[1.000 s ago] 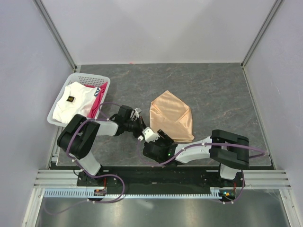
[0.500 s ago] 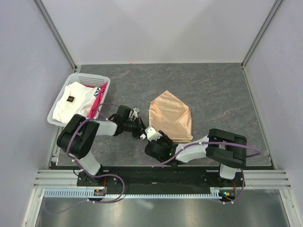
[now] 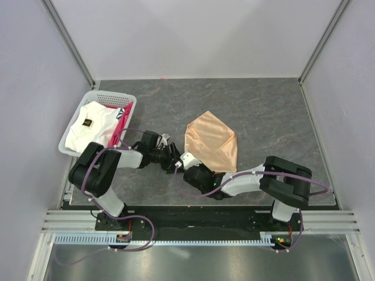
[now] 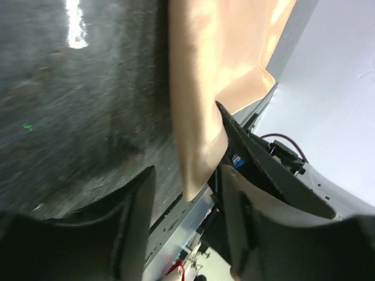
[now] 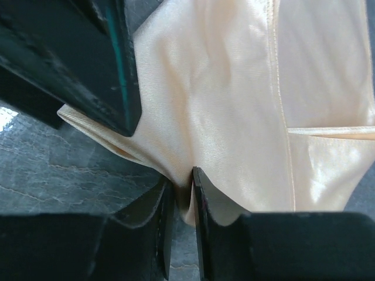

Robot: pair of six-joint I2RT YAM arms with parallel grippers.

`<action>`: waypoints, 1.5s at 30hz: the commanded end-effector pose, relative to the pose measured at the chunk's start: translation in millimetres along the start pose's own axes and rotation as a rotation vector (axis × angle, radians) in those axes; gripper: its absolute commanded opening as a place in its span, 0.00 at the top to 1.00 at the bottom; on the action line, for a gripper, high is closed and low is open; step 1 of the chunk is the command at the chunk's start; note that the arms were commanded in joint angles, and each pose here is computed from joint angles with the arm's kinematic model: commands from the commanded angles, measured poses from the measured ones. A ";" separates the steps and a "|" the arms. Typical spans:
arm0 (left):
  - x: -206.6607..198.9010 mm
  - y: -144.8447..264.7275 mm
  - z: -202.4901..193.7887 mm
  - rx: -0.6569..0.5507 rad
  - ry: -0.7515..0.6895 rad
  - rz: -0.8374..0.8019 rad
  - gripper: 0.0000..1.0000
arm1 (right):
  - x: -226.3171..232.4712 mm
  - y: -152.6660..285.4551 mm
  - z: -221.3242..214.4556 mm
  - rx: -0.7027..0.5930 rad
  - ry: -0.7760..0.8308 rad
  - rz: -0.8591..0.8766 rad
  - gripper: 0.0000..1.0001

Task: Fold the napkin, place the utensils inside, and roll it up
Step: Roll the napkin with the utensil

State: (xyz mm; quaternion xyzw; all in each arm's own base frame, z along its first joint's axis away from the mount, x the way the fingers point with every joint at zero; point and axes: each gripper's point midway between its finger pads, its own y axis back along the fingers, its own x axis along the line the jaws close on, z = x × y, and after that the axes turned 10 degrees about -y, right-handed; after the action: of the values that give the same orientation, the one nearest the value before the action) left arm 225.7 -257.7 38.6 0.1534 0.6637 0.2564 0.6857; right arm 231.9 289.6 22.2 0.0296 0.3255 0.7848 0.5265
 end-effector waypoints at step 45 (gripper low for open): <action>-7.3 56.5 19.5 -0.401 -0.616 0.070 0.19 | 52.2 -8.7 -39.5 0.820 -0.431 0.939 0.92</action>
State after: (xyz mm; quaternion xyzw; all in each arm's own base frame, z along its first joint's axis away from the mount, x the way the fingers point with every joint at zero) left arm 238.6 -196.2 59.7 0.1246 0.3743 0.3988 0.8278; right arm 218.7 342.9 15.4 0.5024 0.3736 0.7720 0.1101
